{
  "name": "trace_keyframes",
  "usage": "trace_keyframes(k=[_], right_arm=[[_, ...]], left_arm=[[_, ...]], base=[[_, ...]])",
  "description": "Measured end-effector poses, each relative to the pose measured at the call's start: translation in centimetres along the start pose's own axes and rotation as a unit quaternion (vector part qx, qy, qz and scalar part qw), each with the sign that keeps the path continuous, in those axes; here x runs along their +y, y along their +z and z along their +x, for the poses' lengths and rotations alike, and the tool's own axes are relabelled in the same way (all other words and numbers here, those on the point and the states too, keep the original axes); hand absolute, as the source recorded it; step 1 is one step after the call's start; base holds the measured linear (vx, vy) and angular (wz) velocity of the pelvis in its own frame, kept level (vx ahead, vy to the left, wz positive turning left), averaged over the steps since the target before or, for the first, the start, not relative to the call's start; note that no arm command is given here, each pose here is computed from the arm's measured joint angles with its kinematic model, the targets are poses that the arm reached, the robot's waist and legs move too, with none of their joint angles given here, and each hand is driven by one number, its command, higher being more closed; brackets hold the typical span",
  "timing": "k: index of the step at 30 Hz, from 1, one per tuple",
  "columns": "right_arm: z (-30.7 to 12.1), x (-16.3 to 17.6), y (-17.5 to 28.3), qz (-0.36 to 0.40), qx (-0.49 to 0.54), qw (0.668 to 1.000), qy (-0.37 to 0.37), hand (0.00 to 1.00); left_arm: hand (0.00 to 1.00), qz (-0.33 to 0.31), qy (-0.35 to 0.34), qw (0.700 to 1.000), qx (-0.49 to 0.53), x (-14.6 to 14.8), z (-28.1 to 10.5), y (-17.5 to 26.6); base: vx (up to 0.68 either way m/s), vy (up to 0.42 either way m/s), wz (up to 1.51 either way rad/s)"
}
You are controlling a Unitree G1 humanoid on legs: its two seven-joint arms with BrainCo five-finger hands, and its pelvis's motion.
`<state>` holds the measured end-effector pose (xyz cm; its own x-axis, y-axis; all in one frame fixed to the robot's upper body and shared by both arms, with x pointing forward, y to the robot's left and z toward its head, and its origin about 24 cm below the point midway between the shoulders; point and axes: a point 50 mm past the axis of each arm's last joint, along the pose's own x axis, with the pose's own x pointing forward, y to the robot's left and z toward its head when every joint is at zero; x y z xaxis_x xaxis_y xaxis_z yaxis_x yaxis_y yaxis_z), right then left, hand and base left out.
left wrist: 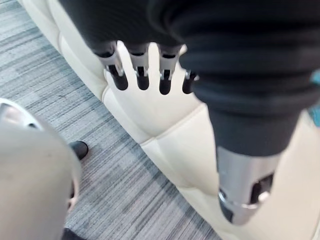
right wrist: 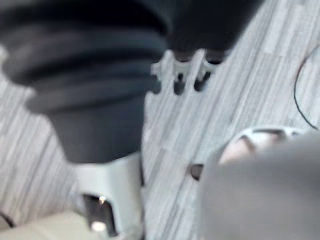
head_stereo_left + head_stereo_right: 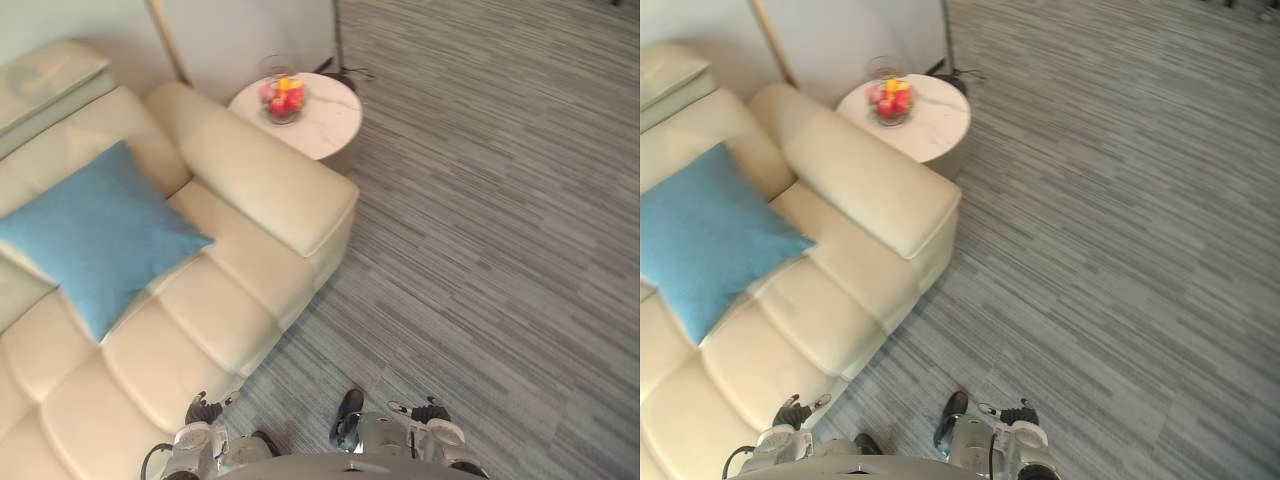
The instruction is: Pick up cushions and gather them together orderly.
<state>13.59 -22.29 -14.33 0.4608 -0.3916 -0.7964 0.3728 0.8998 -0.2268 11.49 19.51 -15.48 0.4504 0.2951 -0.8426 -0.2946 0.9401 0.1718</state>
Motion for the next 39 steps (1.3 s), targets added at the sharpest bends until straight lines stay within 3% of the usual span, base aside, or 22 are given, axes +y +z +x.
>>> trace_keyframes(k=[14,19,25,31,39], right_arm=[[-0.3,-0.2,-1.0,0.009,0.011,1.0,-0.021,0.0],[-1.0,0.6,-2.3,0.026,0.024,0.999,-0.012,0.0],[-0.3,2.3,0.6,0.007,-0.005,1.0,0.014,0.0],[0.2,-0.3,1.0,-0.004,-0.016,1.0,-0.017,0.0],[0.0,-0.2,0.3,0.005,-0.008,1.0,-0.024,0.0]], left_arm=[[0.0,-0.053,-0.012,0.998,-0.029,-1.6,-0.5,0.9],[0.0,-0.043,0.001,0.999,-0.03,-0.3,-0.4,0.8],[0.0,-0.004,-0.002,0.999,-0.038,0.3,0.0,1.5],[0.0,0.006,-0.02,0.999,-0.04,-1.1,0.0,2.0],[0.0,0.02,-0.024,0.998,-0.054,-1.2,0.1,2.8]], base=[[0.15,0.131,-1.52],[0.23,0.265,-1.11],[0.21,0.072,-1.34],[0.18,-0.04,-0.33],[0.12,0.007,-0.33]])
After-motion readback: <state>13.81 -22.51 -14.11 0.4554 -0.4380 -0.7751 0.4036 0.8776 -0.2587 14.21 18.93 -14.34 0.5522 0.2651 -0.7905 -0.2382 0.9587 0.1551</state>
